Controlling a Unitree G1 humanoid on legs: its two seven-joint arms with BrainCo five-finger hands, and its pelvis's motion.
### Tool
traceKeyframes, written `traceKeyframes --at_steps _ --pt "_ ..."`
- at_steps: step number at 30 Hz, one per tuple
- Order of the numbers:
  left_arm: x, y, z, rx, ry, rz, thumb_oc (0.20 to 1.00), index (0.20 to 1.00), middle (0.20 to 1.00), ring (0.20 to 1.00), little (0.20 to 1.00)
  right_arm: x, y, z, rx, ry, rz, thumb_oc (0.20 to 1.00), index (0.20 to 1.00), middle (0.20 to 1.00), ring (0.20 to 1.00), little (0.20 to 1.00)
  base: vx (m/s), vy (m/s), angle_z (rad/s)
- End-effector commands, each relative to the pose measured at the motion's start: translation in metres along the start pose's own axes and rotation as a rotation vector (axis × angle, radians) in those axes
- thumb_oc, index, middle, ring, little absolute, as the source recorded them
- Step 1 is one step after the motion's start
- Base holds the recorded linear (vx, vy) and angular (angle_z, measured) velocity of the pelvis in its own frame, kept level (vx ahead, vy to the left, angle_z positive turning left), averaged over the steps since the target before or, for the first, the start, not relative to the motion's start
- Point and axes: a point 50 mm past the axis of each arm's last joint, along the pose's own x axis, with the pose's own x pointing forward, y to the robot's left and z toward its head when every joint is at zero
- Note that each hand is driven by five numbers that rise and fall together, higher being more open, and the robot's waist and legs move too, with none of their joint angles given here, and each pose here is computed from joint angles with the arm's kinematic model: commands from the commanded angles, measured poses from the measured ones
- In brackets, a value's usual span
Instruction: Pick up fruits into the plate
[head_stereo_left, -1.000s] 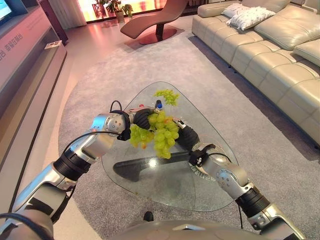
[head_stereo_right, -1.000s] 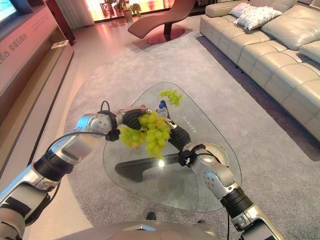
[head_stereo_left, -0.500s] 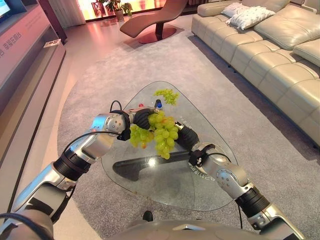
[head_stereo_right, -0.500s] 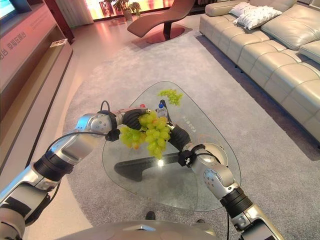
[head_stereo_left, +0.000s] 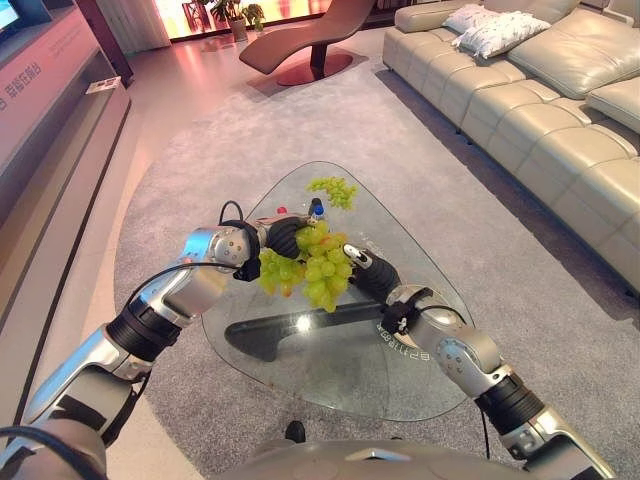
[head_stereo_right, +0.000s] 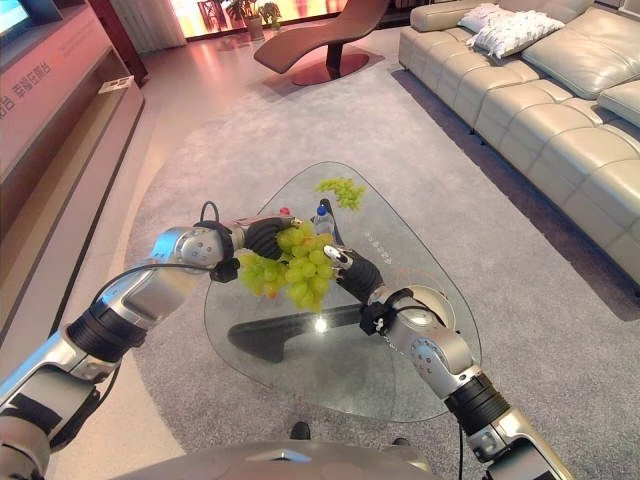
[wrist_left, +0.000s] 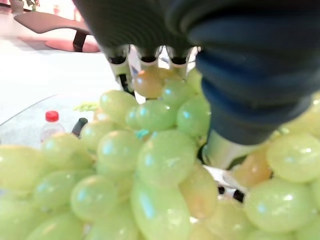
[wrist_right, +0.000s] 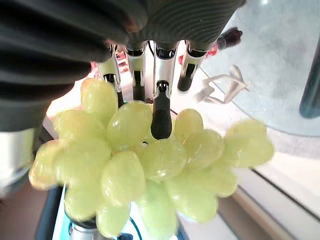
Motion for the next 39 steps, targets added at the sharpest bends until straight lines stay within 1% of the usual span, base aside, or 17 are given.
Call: traceKeyframes --at_steps 1,5,11,18,25,33,37,39 --pt "-0.011 0.050 0.001 0.119 0.038 0.150 0.200 0.200 0.200 0.200 0.200 0.009 0.026 0.058 -0.099 -0.239 0.162 1.000 1.000 1.000 1.000 1.000 0.00 0.000 0.00" --pt "-0.013 0.050 -0.001 0.121 0.044 0.149 0.200 0.200 0.200 0.200 0.200 0.006 0.026 0.063 -0.129 -0.243 0.180 1.000 1.000 1.000 1.000 1.000 0.00 0.000 0.00" --pt "-0.019 0.054 -0.005 0.144 0.060 0.143 0.200 0.200 0.200 0.200 0.200 -0.001 0.017 0.066 -0.293 -0.157 0.193 1.000 1.000 1.000 1.000 1.000 0.00 0.000 0.00" --pt "-0.022 0.060 -0.003 0.164 0.057 0.146 0.200 0.200 0.200 0.200 0.200 -0.002 0.010 0.075 -0.409 -0.093 0.194 1.000 1.000 1.000 1.000 1.000 0.00 -0.009 0.00" --pt "-0.021 0.061 0.001 0.183 0.048 0.161 0.200 0.200 0.200 0.200 0.200 0.001 0.016 0.071 -0.396 -0.042 0.237 1.000 1.000 1.000 1.000 1.000 0.00 0.000 0.00" --pt "-0.023 0.063 0.007 0.195 0.020 0.183 0.200 0.200 0.200 0.200 0.200 0.003 0.018 0.066 -0.356 -0.018 0.240 1.000 1.000 1.000 1.000 1.000 0.00 0.000 0.00" --pt "-0.023 0.063 0.011 0.208 0.002 0.194 0.200 0.200 0.200 0.200 0.200 0.004 0.020 0.062 -0.318 -0.011 0.257 1.000 1.000 1.000 1.000 1.000 0.00 0.000 0.00" --pt "-0.024 0.064 0.015 0.236 -0.020 0.206 0.200 0.200 0.200 0.200 0.200 0.004 0.025 0.059 -0.262 0.001 0.299 1.000 1.000 1.000 1.000 1.000 0.00 0.000 0.00"
